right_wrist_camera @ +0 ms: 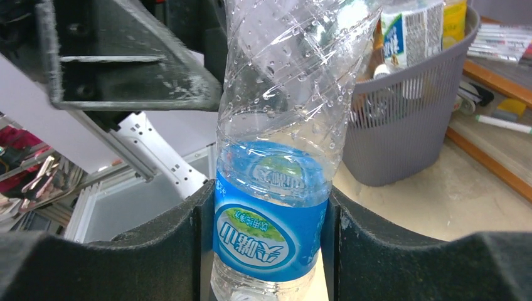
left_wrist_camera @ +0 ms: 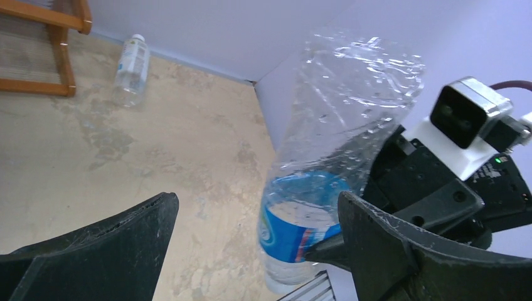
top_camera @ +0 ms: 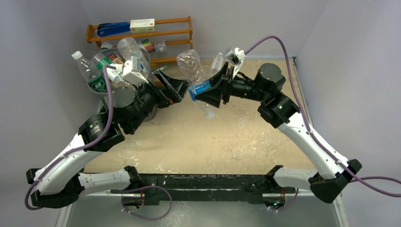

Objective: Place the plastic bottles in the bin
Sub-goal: Place the plastic bottle in the trash bin.

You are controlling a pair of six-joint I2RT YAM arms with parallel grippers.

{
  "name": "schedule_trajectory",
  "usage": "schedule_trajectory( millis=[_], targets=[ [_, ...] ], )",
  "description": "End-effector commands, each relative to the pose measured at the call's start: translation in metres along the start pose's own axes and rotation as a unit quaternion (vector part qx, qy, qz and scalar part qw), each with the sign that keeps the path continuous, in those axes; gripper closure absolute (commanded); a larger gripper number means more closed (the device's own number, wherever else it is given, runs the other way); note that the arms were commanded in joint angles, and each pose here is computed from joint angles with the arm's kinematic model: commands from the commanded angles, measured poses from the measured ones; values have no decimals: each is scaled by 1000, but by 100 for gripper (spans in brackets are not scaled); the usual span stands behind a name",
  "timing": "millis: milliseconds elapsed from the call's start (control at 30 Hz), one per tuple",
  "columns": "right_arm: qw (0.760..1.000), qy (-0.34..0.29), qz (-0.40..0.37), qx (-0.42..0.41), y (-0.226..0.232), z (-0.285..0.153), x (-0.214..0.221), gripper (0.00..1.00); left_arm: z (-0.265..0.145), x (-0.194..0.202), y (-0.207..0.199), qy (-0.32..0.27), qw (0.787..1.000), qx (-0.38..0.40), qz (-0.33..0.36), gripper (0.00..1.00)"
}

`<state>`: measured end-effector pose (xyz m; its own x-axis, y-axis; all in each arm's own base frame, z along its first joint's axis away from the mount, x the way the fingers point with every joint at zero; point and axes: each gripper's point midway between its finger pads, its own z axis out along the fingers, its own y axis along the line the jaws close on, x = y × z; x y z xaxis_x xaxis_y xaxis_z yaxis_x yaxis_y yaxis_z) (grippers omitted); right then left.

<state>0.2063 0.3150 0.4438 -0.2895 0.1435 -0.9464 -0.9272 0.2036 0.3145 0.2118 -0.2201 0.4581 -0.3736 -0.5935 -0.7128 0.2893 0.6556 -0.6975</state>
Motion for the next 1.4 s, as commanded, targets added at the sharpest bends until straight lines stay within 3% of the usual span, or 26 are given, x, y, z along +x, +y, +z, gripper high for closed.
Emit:
schedule_trajectory(
  millis=[0, 567, 1000, 1267, 1367],
  targets=[
    [1000, 10, -8, 16, -5, 3, 7, 46, 5, -14, -27, -43, 997, 69, -11, 1],
    [999, 42, -12, -8, 14, 10, 28, 46, 29, -19, -23, -84, 996, 41, 11, 1],
    [999, 34, -17, 24, 4, 10, 26, 43, 42, -14, -18, -65, 997, 2, 41, 43],
    [999, 30, -15, 35, 3, 6, 23, 31, 50, -25, -14, -57, 993, -47, 95, 42],
    [999, 28, -14, 37, 4, 5, 22, 15, 57, -34, -15, -51, 990, -59, 114, 42]
  ],
)
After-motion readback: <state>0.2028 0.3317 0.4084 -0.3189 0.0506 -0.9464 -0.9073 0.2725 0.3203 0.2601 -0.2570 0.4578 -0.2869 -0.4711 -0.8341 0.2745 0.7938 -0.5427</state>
